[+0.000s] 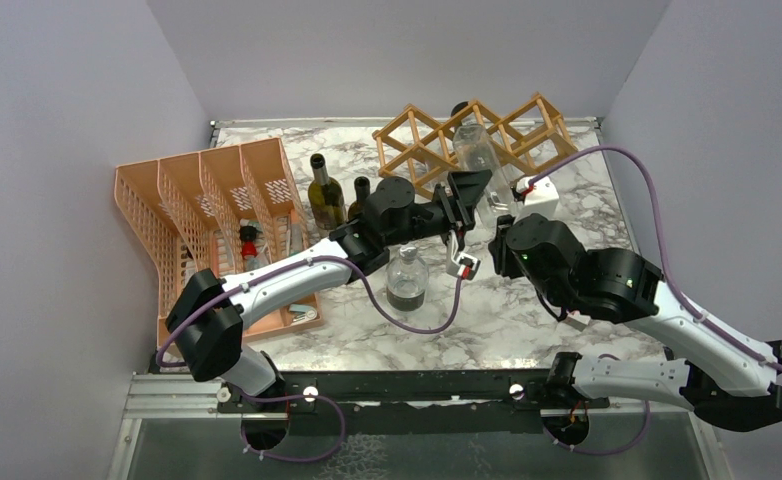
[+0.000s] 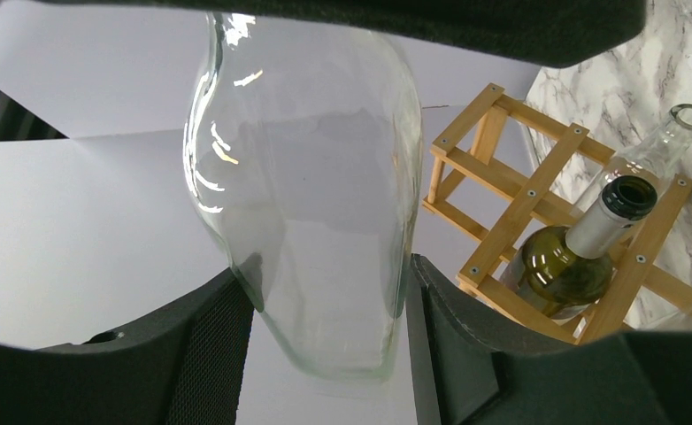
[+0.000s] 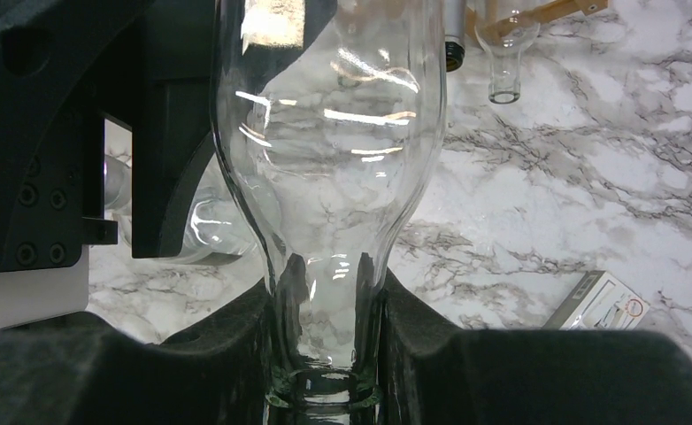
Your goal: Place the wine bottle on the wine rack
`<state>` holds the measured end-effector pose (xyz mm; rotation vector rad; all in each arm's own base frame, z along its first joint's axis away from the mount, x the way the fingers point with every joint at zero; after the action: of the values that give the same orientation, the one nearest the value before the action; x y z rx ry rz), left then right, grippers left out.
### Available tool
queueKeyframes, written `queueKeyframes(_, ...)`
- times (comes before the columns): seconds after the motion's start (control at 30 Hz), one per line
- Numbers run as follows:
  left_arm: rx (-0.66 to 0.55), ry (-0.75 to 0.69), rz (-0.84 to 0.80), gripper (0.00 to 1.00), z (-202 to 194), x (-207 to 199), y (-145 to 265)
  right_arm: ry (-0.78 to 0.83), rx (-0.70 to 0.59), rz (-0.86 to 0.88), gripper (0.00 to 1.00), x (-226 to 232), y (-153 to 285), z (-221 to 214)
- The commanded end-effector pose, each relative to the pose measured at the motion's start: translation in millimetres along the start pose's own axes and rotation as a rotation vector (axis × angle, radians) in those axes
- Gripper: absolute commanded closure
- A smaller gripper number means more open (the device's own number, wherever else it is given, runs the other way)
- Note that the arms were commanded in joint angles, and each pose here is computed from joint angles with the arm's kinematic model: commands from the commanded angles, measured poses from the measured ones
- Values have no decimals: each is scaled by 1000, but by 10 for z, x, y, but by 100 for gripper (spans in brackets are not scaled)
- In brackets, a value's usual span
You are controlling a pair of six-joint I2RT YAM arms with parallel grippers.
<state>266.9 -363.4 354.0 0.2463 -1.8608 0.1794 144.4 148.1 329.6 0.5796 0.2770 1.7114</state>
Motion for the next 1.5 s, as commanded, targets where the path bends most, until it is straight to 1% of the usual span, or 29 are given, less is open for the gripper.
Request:
queueKeyframes(0.0,-30,-97,15,87,91,50,-23,-122,-53,138,62,142,157,175)
queueKeyframes(0.03,-29,-100,18,87,90,64,-16,-127,-53,144,55,129,175,175)
queueKeyframes(0.1,-28,-106,24,88,87,94,-4,-134,-49,161,46,123,206,176)
queueKeyframes(0.2,-26,-125,28,88,87,120,17,-142,-48,178,39,117,241,188)
queueKeyframes(0.27,-22,-135,33,89,86,138,30,-147,-48,174,36,106,256,195)
queueKeyframes(0.53,-22,-167,62,88,97,259,111,-139,12,76,36,102,150,86)
queueKeyframes(0.67,-18,-191,67,88,106,291,157,-134,39,47,41,153,76,39)
queueKeyframes(0.77,-13,-206,71,89,112,315,197,-122,39,35,42,201,21,38)
queueKeyframes(0.83,-5,-208,73,89,107,328,217,-115,34,30,40,237,-17,54)
queueKeyframes(1.0,6,-214,76,89,113,340,270,-107,29,12,33,263,-166,113)
queueKeyframes(1.1,9,-216,76,89,119,336,297,-116,13,67,30,303,-241,231)
queueKeyframes(1.3,20,-211,71,89,110,321,311,-115,-26,197,28,440,-214,385)
queueKeyframes(1.37,23,-207,73,89,104,331,314,-121,-41,182,29,432,-234,414)
queueKeyframes(1.43,26,-202,77,89,95,348,316,-126,-48,170,33,426,-256,428)
queueKeyframes(1.47,26,-199,79,89,95,356,318,-126,-50,166,38,429,-272,429)
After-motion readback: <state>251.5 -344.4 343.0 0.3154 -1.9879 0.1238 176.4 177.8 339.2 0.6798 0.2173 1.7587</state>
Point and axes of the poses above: each gripper's point midway between its finger pads, its own y axis back along the fingers, its own x axis along the line the jaws close on, z = x × y, the point moved 6 cm from there along y, back along the fingers, and after that the axes turned 12 degrees about -y, right-handed, at the moved point
